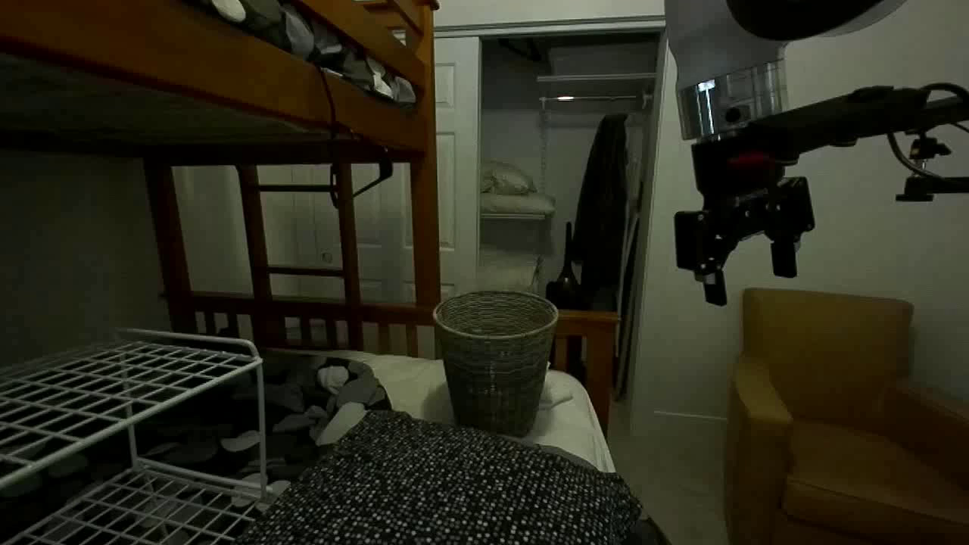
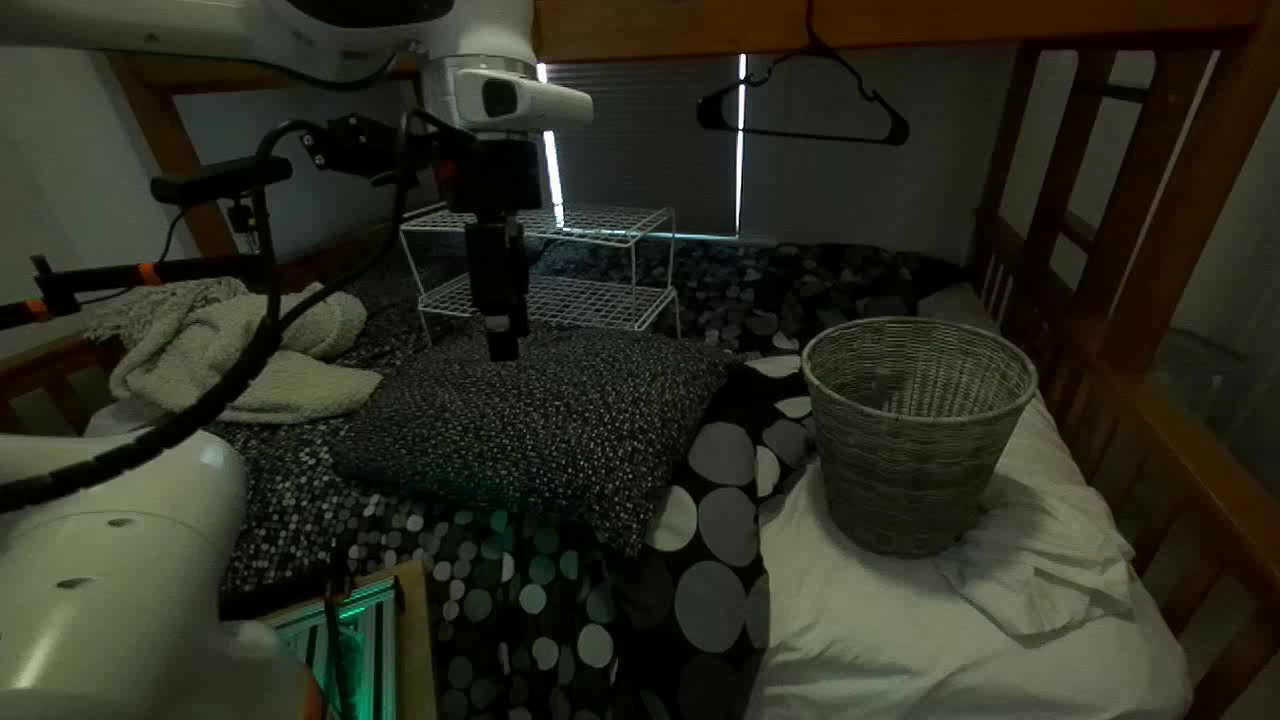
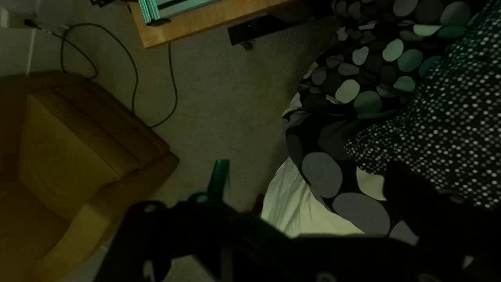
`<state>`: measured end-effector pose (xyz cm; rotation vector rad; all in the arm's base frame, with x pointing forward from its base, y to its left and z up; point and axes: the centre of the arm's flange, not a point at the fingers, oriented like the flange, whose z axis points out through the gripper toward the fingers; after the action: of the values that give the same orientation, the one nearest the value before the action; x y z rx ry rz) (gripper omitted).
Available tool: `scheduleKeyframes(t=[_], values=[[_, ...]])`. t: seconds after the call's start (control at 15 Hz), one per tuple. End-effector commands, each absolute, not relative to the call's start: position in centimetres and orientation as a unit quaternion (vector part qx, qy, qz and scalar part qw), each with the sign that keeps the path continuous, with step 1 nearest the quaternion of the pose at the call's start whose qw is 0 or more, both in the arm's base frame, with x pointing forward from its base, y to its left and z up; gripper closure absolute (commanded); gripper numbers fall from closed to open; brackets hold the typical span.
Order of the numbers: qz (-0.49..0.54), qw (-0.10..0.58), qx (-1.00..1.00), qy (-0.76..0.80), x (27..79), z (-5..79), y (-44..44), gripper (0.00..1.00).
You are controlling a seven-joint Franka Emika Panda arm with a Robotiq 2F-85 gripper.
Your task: Put the plastic in the basket
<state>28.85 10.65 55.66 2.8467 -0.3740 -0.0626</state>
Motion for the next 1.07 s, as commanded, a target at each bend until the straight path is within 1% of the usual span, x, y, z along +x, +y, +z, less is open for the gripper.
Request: scheduleKeyframes(t=[0.0, 0.07, 0.13, 0.2, 0.53, 0.8, 0.87, 1.0], values=[[-0.021, 0.134, 0.982, -0.129, 28.9, 55.7, 10.7, 0.00], [-0.002, 0.149, 0.984, -0.094, 30.0, 55.9, 11.5, 0.00], [0.015, 0.165, 0.985, -0.058, 32.1, 56.3, 13.2, 0.00], [0.026, 0.167, 0.985, -0.035, 34.6, 57.0, 15.7, 0.00], [0.095, 0.168, 0.975, 0.106, 39.3, 57.9, 26.8, 0.00], [0.115, 0.166, 0.954, 0.221, 40.9, 57.5, 36.9, 0.00], [0.118, 0.162, 0.964, 0.176, 38.3, 57.0, 32.4, 0.00], [0.114, 0.155, 0.964, 0.185, 38.7, 56.5, 33.9, 0.00]])
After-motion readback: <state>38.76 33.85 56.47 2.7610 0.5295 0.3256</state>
